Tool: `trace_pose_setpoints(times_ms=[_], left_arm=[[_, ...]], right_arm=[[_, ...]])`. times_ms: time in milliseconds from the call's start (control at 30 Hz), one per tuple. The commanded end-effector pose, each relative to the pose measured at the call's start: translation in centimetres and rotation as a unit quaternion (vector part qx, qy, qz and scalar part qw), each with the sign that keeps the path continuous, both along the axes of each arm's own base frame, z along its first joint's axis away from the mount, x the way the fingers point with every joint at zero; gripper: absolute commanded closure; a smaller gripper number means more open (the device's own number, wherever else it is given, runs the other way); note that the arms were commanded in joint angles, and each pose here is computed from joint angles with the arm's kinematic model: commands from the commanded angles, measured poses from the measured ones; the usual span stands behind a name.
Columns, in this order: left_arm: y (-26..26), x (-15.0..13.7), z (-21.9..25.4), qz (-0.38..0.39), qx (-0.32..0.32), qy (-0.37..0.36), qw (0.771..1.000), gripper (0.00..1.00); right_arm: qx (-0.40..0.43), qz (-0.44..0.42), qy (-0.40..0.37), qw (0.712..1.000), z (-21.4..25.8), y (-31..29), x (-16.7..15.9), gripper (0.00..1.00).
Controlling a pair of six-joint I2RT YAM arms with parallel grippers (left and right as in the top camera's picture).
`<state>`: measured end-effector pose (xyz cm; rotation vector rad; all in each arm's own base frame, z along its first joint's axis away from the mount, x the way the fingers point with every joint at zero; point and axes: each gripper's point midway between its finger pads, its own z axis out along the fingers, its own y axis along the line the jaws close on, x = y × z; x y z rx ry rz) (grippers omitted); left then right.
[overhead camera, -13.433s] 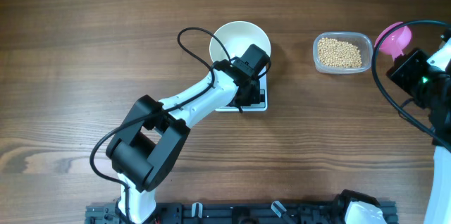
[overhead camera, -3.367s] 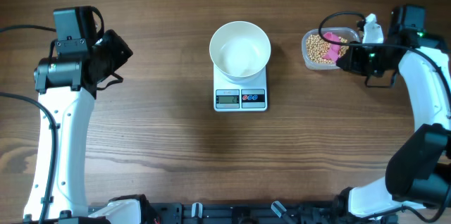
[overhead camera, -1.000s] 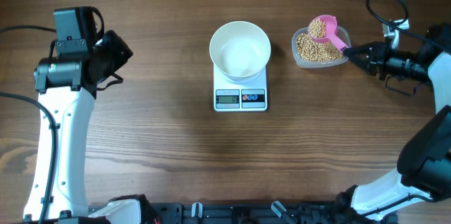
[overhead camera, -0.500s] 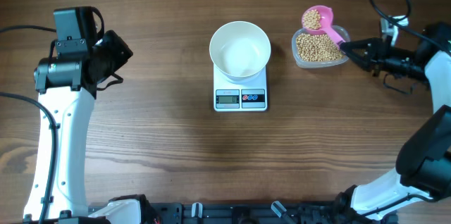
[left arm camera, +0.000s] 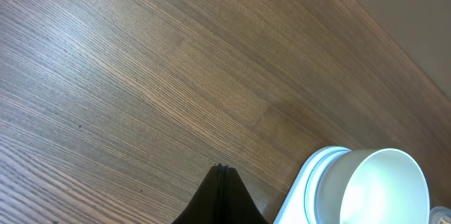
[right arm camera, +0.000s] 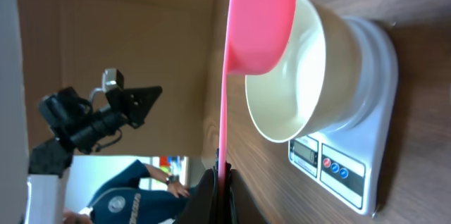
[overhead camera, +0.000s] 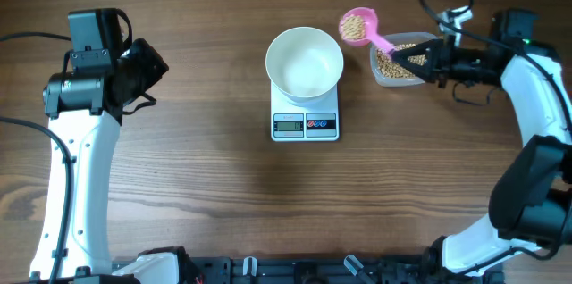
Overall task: Scoop item into bowl and weigh 150g on scale
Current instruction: 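Carry the scoop left over the white bowl with the right gripper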
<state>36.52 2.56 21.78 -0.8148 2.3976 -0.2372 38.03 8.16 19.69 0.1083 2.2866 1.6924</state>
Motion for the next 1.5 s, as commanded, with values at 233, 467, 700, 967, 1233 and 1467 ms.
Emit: trace_pose_setpoints(times_ms=[233, 467, 700, 967, 1233, 1467], left_arm=[[-0.1, 0.1, -0.3, -0.007, -0.003, 0.004, 1.000, 0.96], [-0.1, 0.1, -0.3, -0.007, -0.003, 0.004, 1.000, 0.96], [-0.1, 0.1, -0.3, -0.007, -0.003, 0.003, 1.000, 0.96], [-0.1, 0.4, -0.1, -0.007, -0.002, -0.004, 1.000, 0.96], [-0.1, 0.4, -0.1, -0.007, -0.002, -0.004, 1.000, 0.96], [-0.1, 0.4, -0.1, -0.007, -0.002, -0.004, 1.000, 0.96]], right_arm=[[-0.089, 0.046, -0.012, 0.995, -0.7, 5.0, -1.1, 0.96], [-0.146, 0.075, -0.067, 0.984, -1.1, 8.0, -0.9, 0.96], [-0.252, 0.053, -0.114, 0.959, -0.6, 7.7, -0.8, 0.96], [-0.345, 0.077, -0.178, 0.918, -0.6, 8.6, -1.7, 0.96], [-0.475, 0.111, -0.229, 0.842, -2.5, 9.5, -1.9, 0.96], [-0.574, 0.116, -0.261, 0.768, -2.9, 9.2, -1.7, 0.96]])
